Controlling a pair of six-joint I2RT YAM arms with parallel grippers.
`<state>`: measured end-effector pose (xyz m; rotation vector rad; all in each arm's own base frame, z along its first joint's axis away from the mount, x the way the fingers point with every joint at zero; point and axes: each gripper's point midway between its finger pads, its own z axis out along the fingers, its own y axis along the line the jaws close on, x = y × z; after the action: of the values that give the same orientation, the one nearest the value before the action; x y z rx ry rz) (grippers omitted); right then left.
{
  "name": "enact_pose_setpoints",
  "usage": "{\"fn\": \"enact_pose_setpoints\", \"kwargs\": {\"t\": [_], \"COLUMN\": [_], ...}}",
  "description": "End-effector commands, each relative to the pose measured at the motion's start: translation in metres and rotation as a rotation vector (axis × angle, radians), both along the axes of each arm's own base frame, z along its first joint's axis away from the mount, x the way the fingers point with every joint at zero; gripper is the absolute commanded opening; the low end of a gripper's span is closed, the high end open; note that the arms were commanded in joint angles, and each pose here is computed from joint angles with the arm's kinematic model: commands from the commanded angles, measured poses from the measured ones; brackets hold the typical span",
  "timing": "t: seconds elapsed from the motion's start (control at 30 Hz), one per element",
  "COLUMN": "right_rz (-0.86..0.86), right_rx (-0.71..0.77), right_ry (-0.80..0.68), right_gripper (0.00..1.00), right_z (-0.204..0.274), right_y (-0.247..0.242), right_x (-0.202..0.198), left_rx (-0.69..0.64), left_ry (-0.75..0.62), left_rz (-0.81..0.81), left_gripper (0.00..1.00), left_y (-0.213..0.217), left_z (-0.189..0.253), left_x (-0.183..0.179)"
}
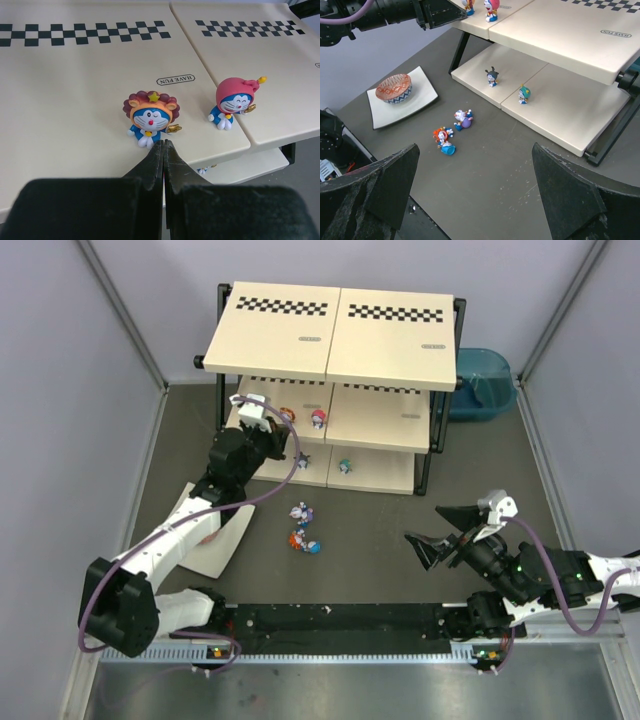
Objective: Place and organize the plastic toys onto the shelf
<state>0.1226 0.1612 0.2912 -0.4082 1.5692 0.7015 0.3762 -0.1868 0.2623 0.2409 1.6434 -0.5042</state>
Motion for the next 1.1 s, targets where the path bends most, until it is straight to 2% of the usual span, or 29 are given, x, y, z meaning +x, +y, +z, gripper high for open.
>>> {"fn": "enact_pose_setpoints", "kwargs": {"t": [0.0, 0.43, 1.07], "right_rz": [-0.002, -0.002, -0.005], "right_rx": [0.022, 0.022, 0.026], "right_ry": [0.003, 0.006, 0.008], "right_gripper": [0.96, 0.96, 0.96], "right_z": [0.003, 0.001, -0.002], "right_y": [-0.002, -0.001, -0.003], "right_x": [0.0, 0.0, 0.0], "left_rx": [-0.021, -0.037, -0.031], "left_ry": [-0.027, -0.059, -0.062], "left_rz": [-0.033, -0.006, 0.059], "left_gripper": [0.0, 0.0, 0.0], "left_y": [-0.005, 0.01, 0.019], "left_z": [0.01, 0.021, 0.028], "left_x": [-0.002, -0.025, -0.006]}}
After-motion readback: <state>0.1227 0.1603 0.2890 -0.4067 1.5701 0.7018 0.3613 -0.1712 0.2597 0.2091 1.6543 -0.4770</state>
